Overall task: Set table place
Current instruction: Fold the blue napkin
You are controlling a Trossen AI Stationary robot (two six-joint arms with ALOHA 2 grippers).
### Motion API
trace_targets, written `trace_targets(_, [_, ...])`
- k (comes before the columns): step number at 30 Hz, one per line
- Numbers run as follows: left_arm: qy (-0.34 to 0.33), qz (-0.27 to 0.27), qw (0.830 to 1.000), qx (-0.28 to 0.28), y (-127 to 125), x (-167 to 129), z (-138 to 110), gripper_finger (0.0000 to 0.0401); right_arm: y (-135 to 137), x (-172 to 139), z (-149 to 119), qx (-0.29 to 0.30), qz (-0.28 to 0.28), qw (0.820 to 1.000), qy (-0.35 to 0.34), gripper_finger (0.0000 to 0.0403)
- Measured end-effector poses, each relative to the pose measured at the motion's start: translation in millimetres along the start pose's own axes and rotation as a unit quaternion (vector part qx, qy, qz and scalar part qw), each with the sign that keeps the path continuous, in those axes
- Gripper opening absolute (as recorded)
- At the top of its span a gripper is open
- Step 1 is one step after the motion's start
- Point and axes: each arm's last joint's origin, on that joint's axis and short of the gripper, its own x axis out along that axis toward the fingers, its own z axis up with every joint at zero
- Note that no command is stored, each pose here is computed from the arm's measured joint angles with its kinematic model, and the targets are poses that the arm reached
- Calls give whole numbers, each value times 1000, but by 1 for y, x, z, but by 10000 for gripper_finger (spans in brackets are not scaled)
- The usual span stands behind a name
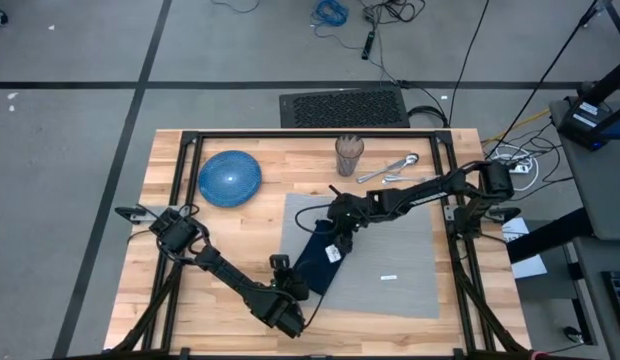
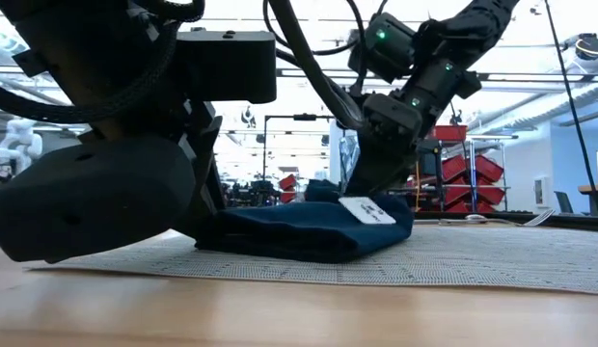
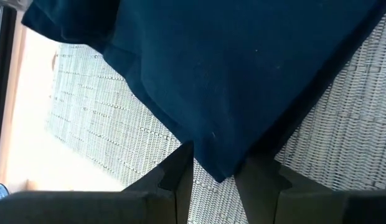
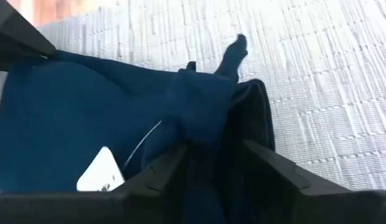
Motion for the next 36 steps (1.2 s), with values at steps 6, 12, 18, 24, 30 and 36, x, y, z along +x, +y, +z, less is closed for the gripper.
trace_targets(6, [1,0,1000,-10,0,0,0,96,-2,0,0,-7,-4,1000,0,135])
trace_targets(12, [1,0,1000,-11,0,0,0,96,-7,-1,2,-8,-7,1000,-4,135])
trace_targets(18, [0,0,1000,-10,0,0,0,96,-10,-1,4,-21,1,1000,-5,136])
trace_targets(24, [0,0,1000,-11,0,0,0,96,-22,-3,7,-12,5,1000,-7,177])
trace_targets(30, [0,0,1000,-11,0,0,0,96,-37,-5,11,2,2,1000,-13,219])
trace_targets(36, [0,0,1000,-11,0,0,0,96,-48,-8,17,17,28,999,-33,229])
